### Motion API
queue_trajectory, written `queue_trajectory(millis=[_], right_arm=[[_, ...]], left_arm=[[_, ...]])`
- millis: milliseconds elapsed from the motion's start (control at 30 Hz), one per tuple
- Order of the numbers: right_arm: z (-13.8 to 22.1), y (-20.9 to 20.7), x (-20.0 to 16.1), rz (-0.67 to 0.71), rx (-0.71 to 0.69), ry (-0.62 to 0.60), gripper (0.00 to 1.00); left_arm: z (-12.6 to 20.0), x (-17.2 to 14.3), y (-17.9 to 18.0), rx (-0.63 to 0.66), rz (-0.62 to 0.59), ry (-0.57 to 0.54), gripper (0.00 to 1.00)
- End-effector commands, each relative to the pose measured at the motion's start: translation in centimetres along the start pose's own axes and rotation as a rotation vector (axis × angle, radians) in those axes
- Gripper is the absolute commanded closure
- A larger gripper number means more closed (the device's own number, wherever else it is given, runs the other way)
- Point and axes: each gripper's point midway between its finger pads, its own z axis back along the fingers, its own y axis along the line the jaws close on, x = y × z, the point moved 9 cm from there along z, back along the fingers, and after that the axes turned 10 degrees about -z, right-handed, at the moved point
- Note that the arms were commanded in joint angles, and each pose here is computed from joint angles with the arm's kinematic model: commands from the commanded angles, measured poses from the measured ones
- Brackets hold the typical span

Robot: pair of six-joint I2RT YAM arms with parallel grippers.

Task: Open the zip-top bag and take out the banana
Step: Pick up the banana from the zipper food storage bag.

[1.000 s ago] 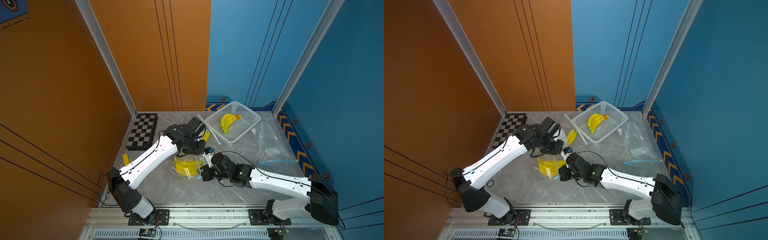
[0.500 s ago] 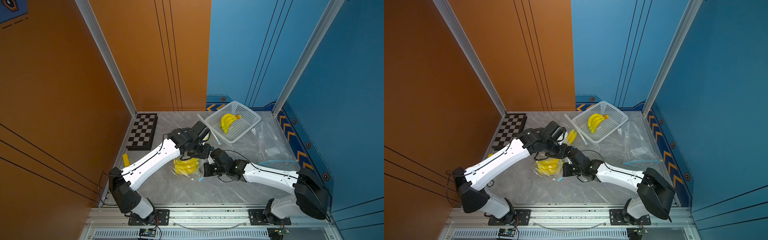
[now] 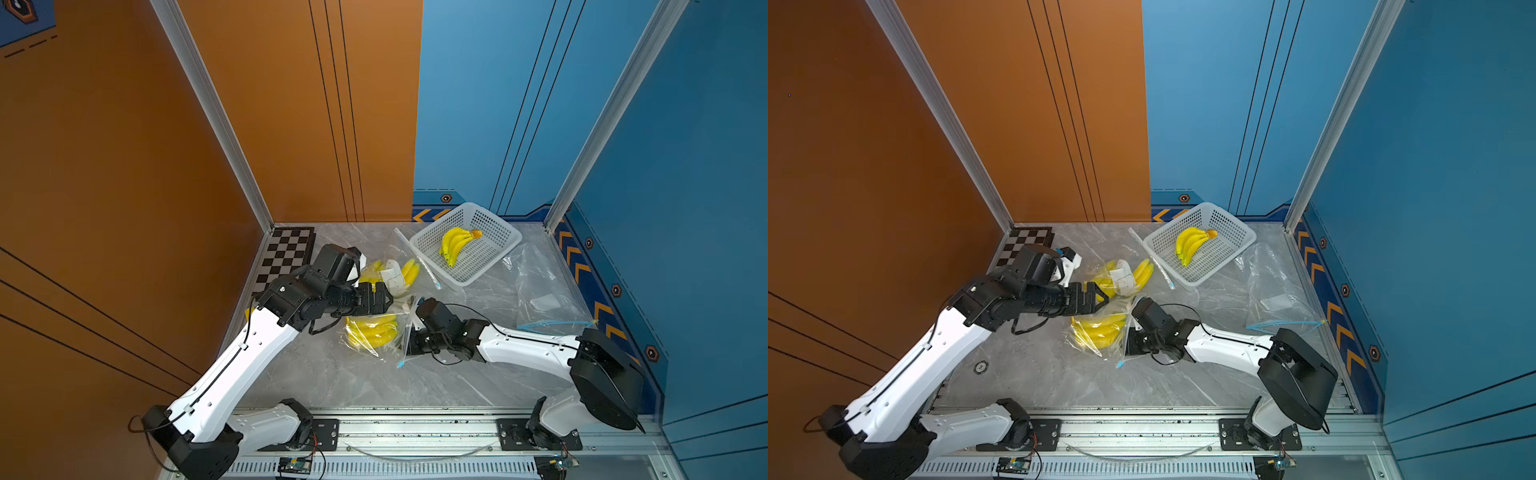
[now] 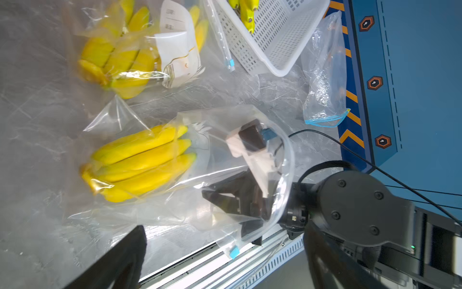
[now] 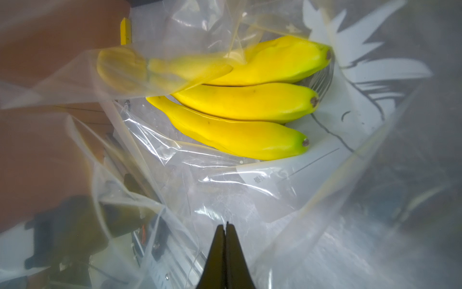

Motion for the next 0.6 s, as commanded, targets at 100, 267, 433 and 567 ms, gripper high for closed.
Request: queue_trajectory(millis=[100,267,433,567], right_arm=[[0.1,0.6,0.6,-0.018,0.017,-0.009,1.0],[0.1,0.6,0.6,-0.017,0.01,0.004,1.0],[-0.1,0.7,0.6,-0.021,0.014,0.007,1.0],[-0.3,0.8,0.9,-0.024,0.023,-0.001,0.98]], left_arm=[[-2.4,-5.0,6.7,0.178,0.184,0.144,0.02],[-2.7,-6.4,9.1,0.227,0.233,0.141,0.02],[-3.7,-8.2,11.2,0.209,0.278,0.146,0.02],[-5.3,-7.8,11.9,0.173,0.29,0.08,0.01]])
